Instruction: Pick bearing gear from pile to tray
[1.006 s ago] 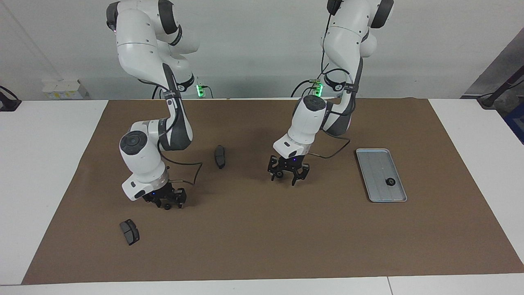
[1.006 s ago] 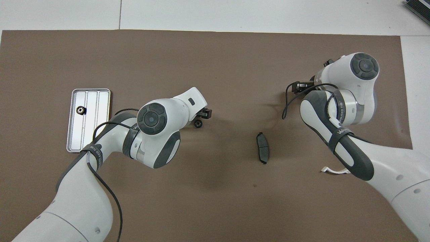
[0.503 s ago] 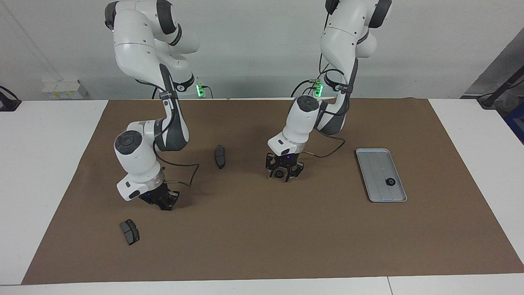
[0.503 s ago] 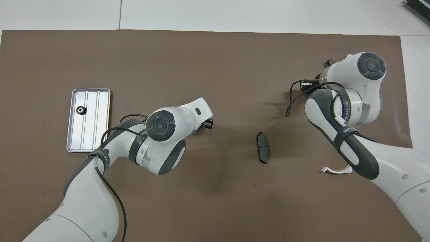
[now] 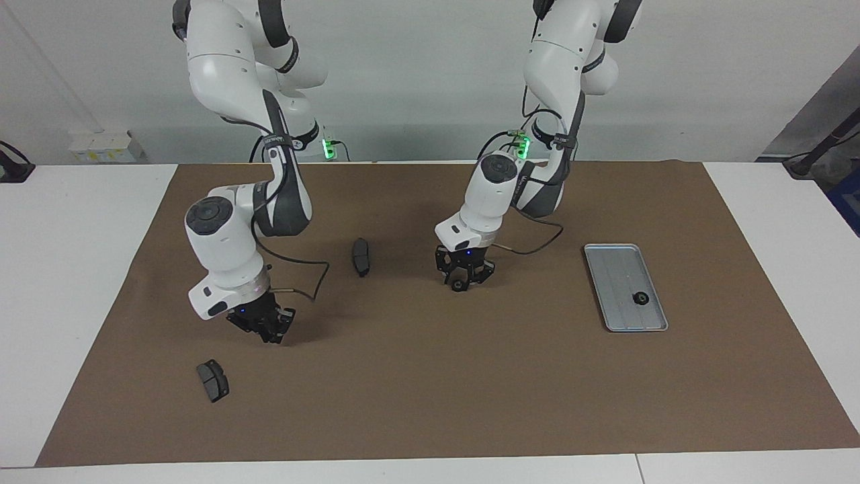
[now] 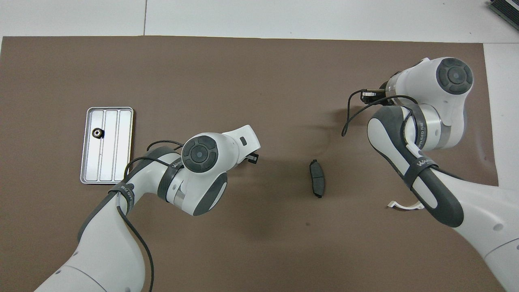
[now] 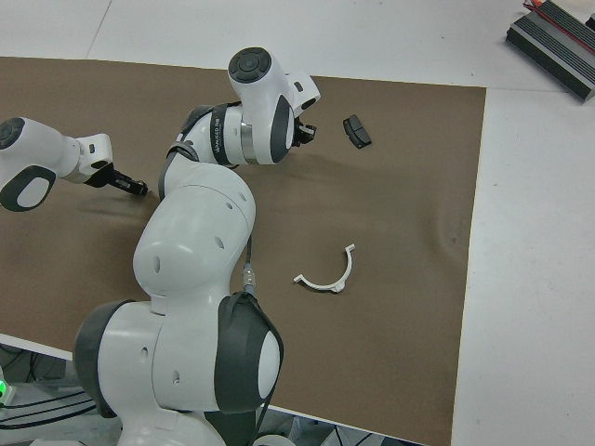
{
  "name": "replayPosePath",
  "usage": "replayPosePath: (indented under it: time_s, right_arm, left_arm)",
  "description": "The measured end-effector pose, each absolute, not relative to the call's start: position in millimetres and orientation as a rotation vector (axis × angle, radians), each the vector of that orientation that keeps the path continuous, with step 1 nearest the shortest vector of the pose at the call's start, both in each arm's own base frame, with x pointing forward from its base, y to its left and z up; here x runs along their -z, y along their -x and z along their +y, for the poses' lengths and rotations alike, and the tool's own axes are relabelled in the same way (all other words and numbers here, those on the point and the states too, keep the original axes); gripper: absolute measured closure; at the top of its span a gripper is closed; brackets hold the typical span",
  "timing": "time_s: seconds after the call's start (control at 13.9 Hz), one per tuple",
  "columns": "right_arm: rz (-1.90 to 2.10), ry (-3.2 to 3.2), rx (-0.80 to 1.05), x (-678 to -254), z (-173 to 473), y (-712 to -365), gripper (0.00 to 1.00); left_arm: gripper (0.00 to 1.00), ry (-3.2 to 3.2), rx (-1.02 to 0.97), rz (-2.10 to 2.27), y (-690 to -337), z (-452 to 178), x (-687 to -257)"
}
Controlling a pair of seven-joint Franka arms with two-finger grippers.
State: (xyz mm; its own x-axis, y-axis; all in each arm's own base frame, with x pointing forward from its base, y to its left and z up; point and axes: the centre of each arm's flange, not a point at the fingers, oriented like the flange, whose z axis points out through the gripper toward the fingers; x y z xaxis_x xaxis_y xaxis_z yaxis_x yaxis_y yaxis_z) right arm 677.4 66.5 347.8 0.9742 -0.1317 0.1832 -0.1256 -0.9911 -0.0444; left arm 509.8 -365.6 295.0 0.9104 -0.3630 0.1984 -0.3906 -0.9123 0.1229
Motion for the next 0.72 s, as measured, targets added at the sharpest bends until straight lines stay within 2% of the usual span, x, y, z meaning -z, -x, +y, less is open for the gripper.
replayPosePath:
  time_s: [0.29,0.57,0.72]
  right_arm:
    - [0.303,3.060,0.273,-381.8,128.5,-663.7,0.77]
    - [0.358,3.030,0.262,-386.6,203.1,-644.3,0.77]
    - [0.341,3.025,0.261,-387.2,223.0,-638.1,0.77]
  left_arm:
    - [0.65,-2.920,-0.237,-0.585,-507.7,-365.2,-295.8]
    - [0.65,-2.930,-0.221,-0.580,-508.8,-361.7,-296.7]
    - [0.65,-2.941,-0.235,-0.534,-523.3,-348.7,-303.6]
